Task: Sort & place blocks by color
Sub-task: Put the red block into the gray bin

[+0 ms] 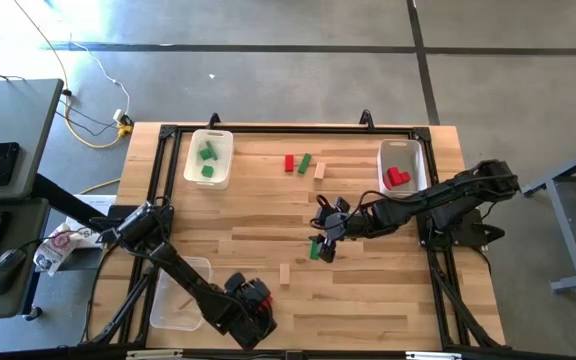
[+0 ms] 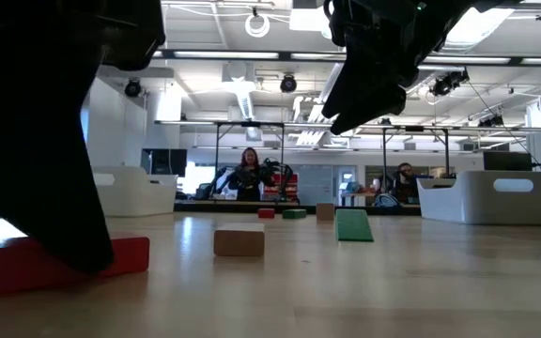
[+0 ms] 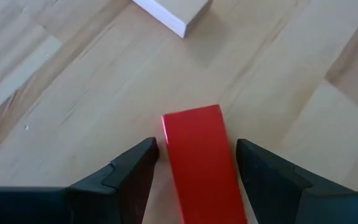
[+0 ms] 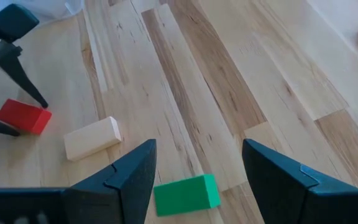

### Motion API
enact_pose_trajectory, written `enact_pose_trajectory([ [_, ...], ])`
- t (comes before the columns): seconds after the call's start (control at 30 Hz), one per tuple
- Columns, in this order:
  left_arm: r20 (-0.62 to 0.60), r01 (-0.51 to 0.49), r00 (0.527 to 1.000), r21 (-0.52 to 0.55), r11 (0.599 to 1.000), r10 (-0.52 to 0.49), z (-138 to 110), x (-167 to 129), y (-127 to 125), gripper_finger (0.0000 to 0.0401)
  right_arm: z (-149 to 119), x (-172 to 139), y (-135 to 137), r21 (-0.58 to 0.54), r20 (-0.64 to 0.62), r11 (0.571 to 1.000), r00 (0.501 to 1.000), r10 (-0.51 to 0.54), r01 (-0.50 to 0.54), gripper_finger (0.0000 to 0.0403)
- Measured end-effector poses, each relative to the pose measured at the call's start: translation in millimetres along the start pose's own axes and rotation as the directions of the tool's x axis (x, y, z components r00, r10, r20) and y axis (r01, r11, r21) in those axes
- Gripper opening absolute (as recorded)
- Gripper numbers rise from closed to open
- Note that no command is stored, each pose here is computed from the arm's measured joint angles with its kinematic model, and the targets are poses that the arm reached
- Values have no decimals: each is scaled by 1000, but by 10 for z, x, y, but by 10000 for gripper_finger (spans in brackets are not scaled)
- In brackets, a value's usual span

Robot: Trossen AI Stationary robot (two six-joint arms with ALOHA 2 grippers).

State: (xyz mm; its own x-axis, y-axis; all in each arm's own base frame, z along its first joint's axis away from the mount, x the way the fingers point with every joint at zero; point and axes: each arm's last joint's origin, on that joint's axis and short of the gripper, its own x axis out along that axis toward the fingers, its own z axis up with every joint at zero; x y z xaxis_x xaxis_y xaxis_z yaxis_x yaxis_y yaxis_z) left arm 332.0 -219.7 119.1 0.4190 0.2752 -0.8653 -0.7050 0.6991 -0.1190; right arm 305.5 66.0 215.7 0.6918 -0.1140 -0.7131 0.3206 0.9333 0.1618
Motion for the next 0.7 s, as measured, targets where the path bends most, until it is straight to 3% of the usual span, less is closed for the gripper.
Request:
enact_pose_trajectory([
  [0.27, -22, -31, 999, 128, 991, 34, -56, 28, 25, 201, 4, 0, 2, -1, 4, 1000, 1000, 2, -2, 226],
  [0.57, -42, -34, 998, 251, 967, 46, -8, 48, 49, 107, 0, 0, 10, 17, -10, 1000, 1000, 26, -26, 226],
  [0.7, -52, -20, 998, 299, 954, 37, 59, 33, 57, 105, -12, -4, 31, 9, -35, 997, 997, 72, -71, 226],
])
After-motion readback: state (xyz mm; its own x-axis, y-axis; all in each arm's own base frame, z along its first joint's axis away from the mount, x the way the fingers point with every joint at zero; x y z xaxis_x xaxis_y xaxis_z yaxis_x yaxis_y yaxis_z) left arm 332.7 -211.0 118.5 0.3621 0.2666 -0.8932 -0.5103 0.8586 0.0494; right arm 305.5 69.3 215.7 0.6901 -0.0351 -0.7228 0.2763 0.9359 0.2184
